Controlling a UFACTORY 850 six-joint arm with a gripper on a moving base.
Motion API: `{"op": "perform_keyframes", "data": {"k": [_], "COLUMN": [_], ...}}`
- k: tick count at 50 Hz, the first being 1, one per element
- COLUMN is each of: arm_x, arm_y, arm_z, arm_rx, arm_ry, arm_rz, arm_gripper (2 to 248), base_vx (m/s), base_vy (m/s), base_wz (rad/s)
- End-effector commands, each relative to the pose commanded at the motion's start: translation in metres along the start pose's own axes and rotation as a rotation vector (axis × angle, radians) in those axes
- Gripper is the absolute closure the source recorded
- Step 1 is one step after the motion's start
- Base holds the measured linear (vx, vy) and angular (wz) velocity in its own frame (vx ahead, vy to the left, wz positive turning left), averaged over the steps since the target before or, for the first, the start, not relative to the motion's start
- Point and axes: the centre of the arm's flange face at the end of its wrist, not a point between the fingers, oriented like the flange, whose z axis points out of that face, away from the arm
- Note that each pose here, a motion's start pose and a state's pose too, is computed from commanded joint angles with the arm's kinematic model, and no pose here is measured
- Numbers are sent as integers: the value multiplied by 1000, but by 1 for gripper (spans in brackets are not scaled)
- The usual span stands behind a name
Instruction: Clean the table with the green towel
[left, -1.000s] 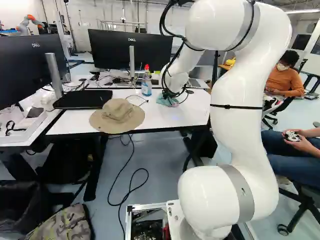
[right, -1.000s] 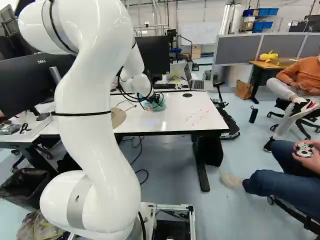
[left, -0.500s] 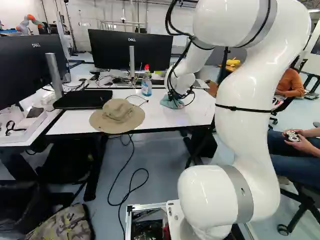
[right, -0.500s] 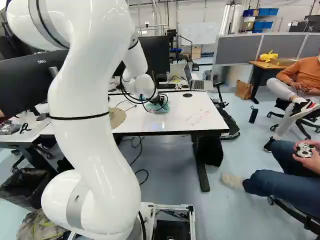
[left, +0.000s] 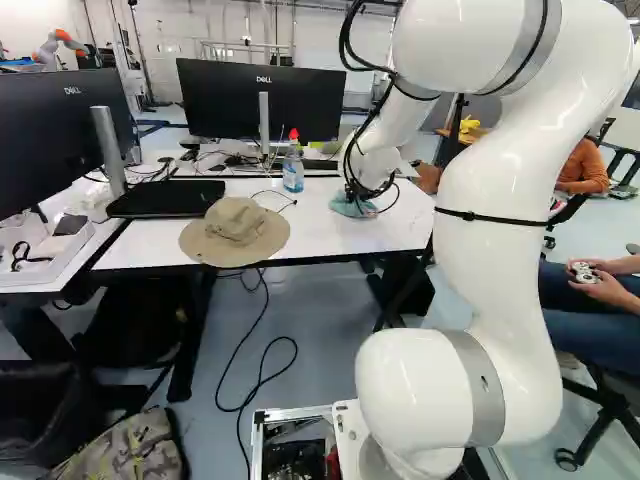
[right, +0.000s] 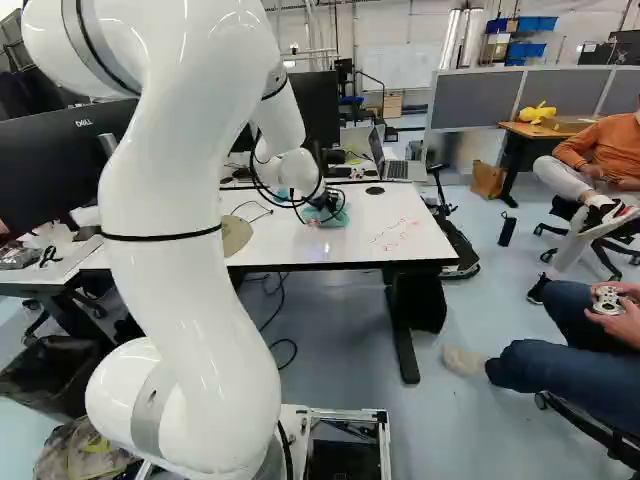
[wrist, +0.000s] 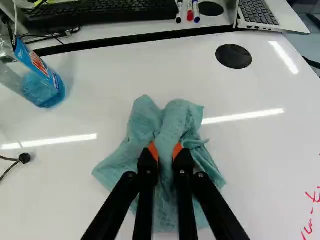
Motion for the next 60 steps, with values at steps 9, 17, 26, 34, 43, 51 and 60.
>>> {"op": "perform_keyframes", "data": {"k": [9, 17, 26, 34, 43, 51, 60], "arm_x": [4, 8, 9, 4, -3, -9, -12], "arm_y": [0, -1, -7, -19, -32, -44, -50], "arm_z": [-7, -16, -27, -41, -58, -74, -92], "arm_rx": [0, 1, 9, 22, 40, 56, 65], "arm_ry": [14, 21, 3, -42, -101, -146, -141], "arm_rz": [0, -1, -5, -13, -28, -46, -56], "arm_gripper": [203, 203, 203, 203, 203, 203, 203], "base_vx": [0, 0, 0, 0, 0, 0, 0], "base_vy": [0, 0, 0, 0, 0, 0, 0], "base_wz": [0, 0, 0, 0, 0, 0, 0]}}
